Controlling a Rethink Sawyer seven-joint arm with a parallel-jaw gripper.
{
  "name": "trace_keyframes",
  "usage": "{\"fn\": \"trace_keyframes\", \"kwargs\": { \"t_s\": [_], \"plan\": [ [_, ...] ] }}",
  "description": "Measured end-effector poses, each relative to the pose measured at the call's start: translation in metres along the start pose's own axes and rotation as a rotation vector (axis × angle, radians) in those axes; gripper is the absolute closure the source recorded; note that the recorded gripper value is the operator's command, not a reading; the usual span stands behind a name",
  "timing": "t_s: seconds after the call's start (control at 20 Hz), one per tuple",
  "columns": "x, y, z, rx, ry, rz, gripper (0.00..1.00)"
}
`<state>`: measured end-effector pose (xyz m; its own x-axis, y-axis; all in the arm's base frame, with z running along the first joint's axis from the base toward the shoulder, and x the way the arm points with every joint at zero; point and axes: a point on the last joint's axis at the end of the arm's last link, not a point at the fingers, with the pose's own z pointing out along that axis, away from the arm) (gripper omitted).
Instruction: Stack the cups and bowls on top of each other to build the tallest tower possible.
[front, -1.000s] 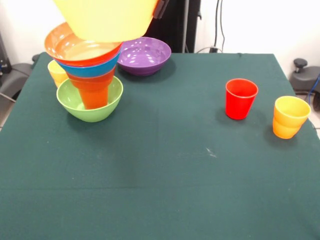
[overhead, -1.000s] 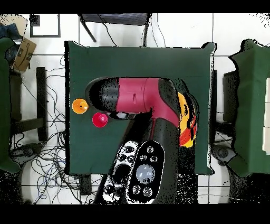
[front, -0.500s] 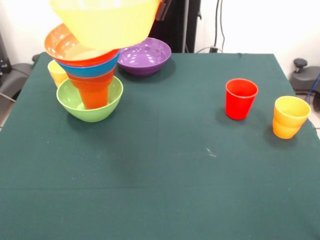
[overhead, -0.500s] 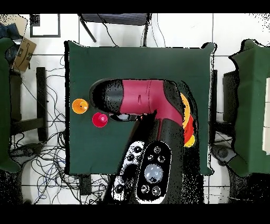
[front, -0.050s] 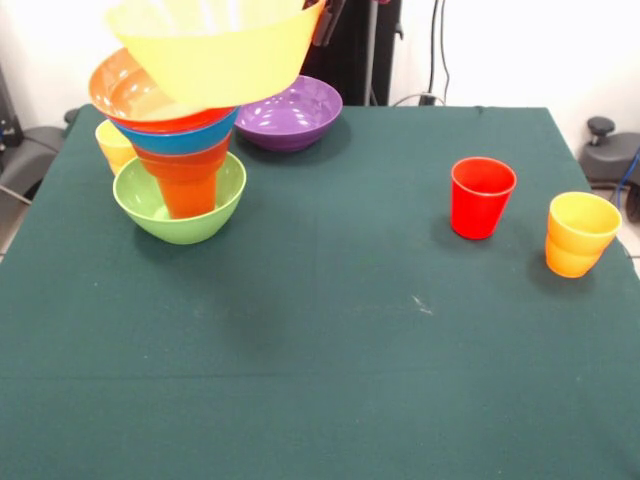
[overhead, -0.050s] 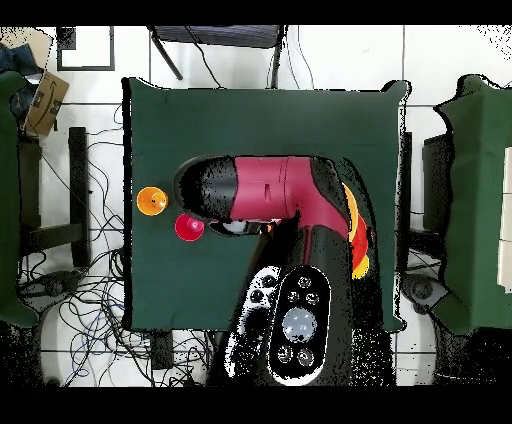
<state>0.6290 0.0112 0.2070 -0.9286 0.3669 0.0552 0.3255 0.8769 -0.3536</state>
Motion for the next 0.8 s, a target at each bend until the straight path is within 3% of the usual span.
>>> {"fn": "trace_keyframes", "kwargs": {
  "t_s": [0.4,0.8],
  "plan": [
    [0.004,-0.011,0.006,-0.005,0.017,-0.014,1.0],
    [0.021,-0.027,0.014,0.001,0.046,-0.026,1.0]
  ]
}}
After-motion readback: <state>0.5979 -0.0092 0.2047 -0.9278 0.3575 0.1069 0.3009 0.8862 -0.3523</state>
